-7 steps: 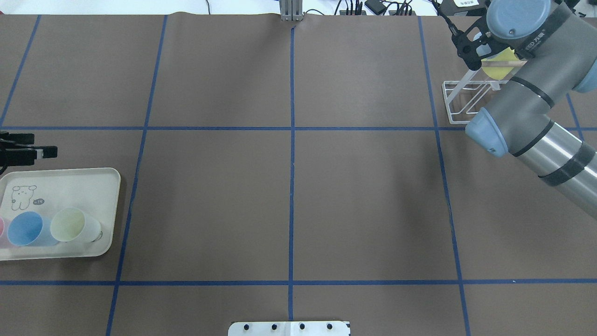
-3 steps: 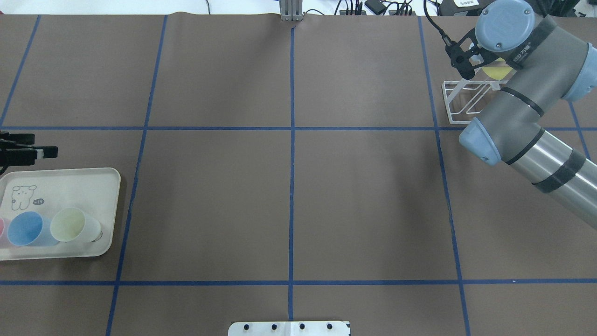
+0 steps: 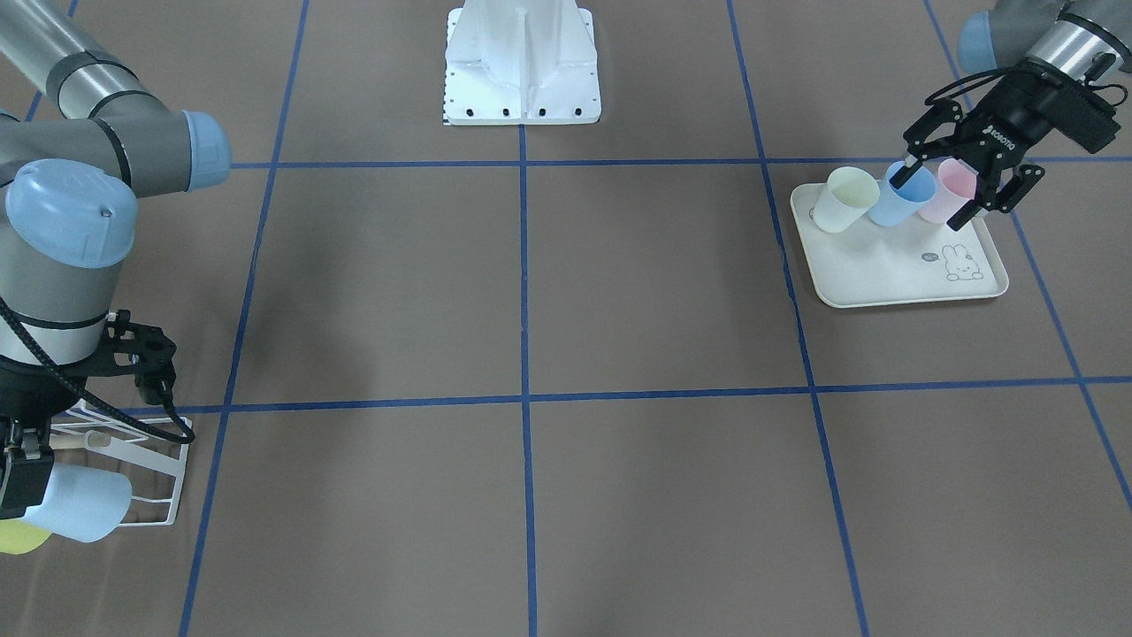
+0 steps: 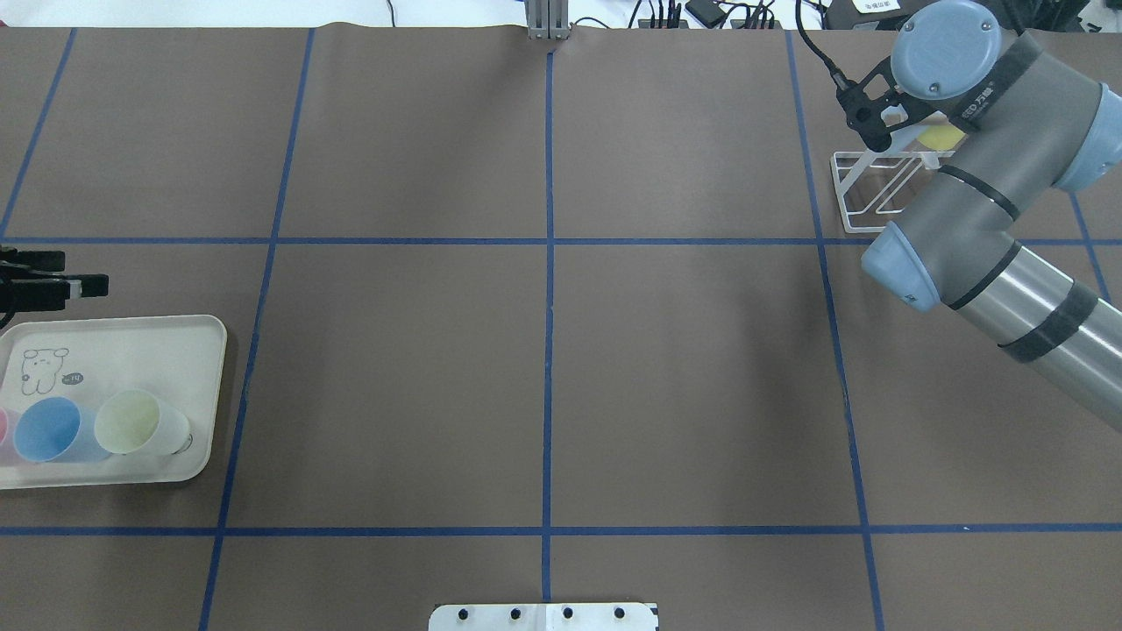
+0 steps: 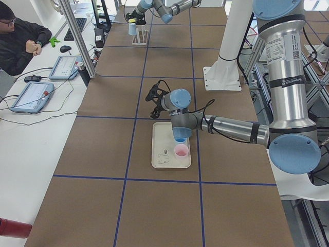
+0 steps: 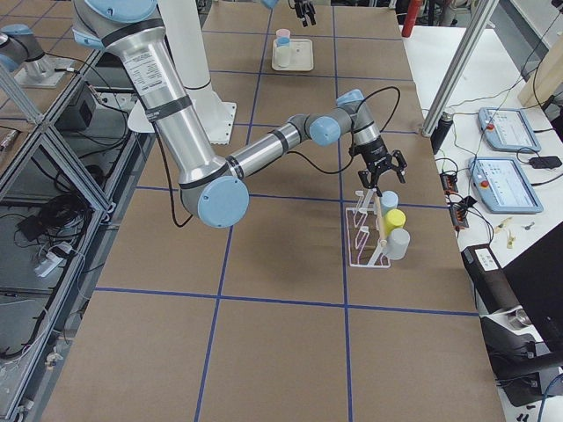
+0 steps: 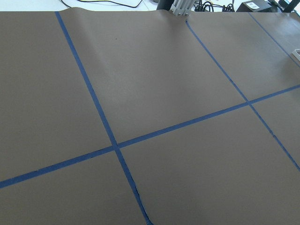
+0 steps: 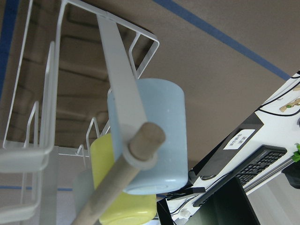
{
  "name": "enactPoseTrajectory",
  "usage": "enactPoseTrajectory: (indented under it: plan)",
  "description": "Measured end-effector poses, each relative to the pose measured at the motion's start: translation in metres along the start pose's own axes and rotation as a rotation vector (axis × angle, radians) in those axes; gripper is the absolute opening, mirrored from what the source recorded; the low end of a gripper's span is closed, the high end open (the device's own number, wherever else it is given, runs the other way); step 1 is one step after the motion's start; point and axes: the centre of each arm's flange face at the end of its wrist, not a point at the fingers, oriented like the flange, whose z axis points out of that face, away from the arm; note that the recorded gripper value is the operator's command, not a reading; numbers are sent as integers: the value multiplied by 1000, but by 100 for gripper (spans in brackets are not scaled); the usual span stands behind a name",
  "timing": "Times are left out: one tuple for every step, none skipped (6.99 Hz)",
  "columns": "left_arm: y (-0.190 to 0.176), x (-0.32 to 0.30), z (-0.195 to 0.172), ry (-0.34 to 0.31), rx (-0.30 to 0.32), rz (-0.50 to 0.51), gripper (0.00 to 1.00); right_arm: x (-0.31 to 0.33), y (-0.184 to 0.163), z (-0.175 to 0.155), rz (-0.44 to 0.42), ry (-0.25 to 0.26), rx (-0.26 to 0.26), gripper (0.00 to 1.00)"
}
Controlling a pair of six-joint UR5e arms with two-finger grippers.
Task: Transfer IKEA cup to right arm and place on rack
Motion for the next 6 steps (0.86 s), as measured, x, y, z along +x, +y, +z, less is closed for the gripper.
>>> enactPoseTrajectory:
  plan:
    - [0,0,0,0,0,0,100,2,0,-4,5,7,3,98]
    - [0,0,0,-1,0,1,100,7,0,-13,35,27,16,98]
    - [1,-1,-1,-4,0,3,100,13,-1,-28,110,56,54,98]
    - [2,-2,-2,-9,1,5,100,17,-3,-46,210,75,121,98]
    - [2,-2,-3,-14,0,6,100,19,-7,-68,326,82,199,98]
    - [4,-3,-5,-22,2,6,100,18,-14,-89,469,84,277,99]
